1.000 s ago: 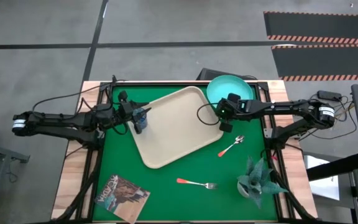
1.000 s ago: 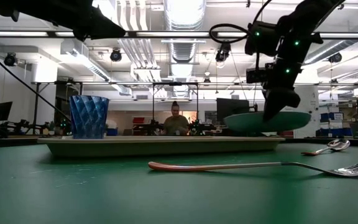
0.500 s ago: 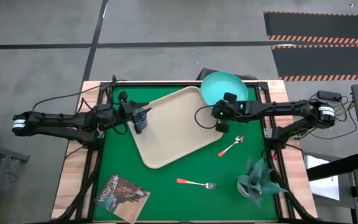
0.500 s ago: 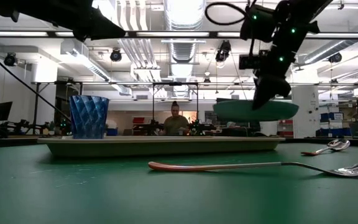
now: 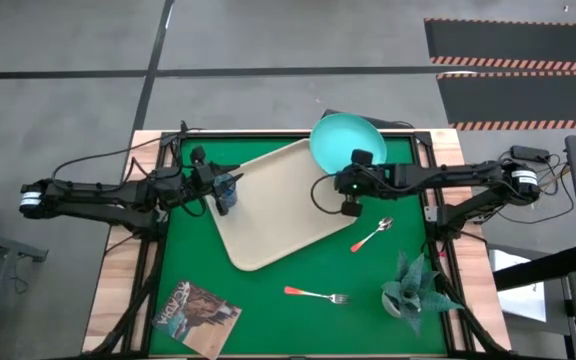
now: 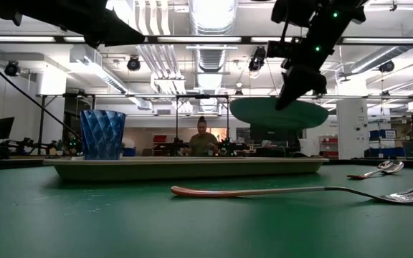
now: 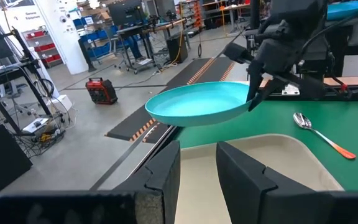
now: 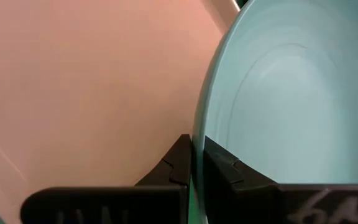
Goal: Pick and place plate/cup/fork/spoon on tray
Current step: Put the blue plate on the white tray
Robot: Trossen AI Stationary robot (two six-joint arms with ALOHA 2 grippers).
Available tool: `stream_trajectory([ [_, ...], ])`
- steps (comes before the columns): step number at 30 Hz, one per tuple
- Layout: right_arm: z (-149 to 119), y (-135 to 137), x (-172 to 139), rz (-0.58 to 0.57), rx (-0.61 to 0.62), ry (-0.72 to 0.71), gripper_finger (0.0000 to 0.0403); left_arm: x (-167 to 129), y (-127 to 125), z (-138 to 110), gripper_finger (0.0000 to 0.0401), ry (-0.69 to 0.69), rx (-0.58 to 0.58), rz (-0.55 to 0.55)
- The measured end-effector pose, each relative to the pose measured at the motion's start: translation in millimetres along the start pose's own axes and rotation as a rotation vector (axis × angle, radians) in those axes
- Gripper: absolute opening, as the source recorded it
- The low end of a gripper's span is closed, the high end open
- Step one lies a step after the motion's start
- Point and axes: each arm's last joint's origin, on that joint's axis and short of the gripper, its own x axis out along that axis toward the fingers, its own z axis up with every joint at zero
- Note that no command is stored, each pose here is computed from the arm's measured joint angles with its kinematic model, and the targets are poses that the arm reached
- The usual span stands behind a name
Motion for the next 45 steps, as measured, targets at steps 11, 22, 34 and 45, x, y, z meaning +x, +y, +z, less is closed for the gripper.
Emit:
stream_trajectory([
  [11, 10, 14, -8, 0.020, -0.029, -0.084, 0.0011, 0, 0, 0, 0.0089, 0.000, 0.000, 0.000],
  [22, 17, 23, -12, 0.033, -0.043, -0.150, 0.0011, 0, 0, 0, 0.0089, 0.000, 0.000, 0.000],
  [34, 22, 24, -14, 0.083, -0.029, -0.215, 0.0011, 0, 0, 0, 0.0089, 0.000, 0.001, 0.000],
  [45, 24, 25, -14, 0.082, -0.031, -0.230, 0.0011, 0, 0, 0, 0.0089, 0.000, 0.001, 0.000],
])
